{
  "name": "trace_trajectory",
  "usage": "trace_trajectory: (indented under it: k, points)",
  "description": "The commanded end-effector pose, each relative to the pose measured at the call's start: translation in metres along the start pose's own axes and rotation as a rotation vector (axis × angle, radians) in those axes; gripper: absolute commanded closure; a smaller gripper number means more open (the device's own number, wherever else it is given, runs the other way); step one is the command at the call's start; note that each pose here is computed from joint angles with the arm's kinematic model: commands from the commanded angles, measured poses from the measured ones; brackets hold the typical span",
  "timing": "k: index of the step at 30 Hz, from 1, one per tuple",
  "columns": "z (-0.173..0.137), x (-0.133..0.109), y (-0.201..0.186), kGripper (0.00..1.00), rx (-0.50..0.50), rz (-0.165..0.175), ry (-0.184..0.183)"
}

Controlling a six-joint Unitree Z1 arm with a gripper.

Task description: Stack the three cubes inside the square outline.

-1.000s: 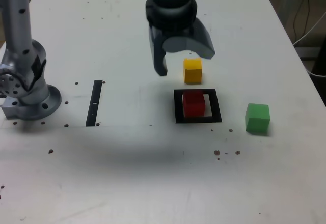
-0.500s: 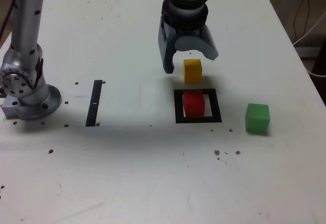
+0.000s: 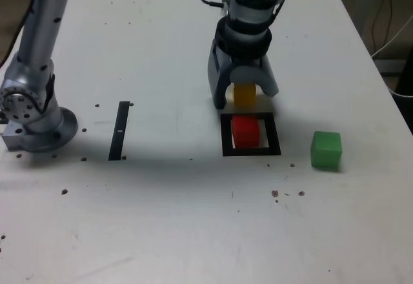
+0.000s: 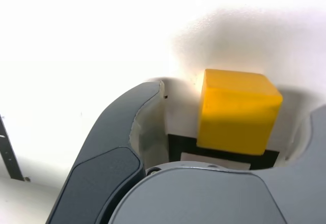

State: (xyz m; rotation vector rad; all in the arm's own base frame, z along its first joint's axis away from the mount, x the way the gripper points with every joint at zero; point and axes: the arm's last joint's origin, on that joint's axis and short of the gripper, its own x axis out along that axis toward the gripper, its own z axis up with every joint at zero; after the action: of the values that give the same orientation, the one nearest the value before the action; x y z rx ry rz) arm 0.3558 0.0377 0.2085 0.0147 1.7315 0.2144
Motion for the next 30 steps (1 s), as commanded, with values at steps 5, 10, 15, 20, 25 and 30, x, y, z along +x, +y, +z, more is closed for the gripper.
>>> trace_trajectory:
  k: [5, 10, 15, 20, 25, 30]
  points:
    - [0.004, 0.0, 0.001, 0.25, -0.01, 0.012, -0.005]
    - [0.006, -0.004, 0.002, 0.31, -0.008, 0.02, -0.019]
    - [0.008, -0.007, 0.002, 0.35, -0.001, 0.027, -0.034]
    - [0.009, -0.009, 0.004, 0.35, -0.001, 0.042, -0.04]
    - [0.01, -0.01, 0.005, 0.39, 0.001, 0.047, -0.04]
    - [0.009, -0.011, 0.006, 0.48, 0.001, 0.047, -0.035]
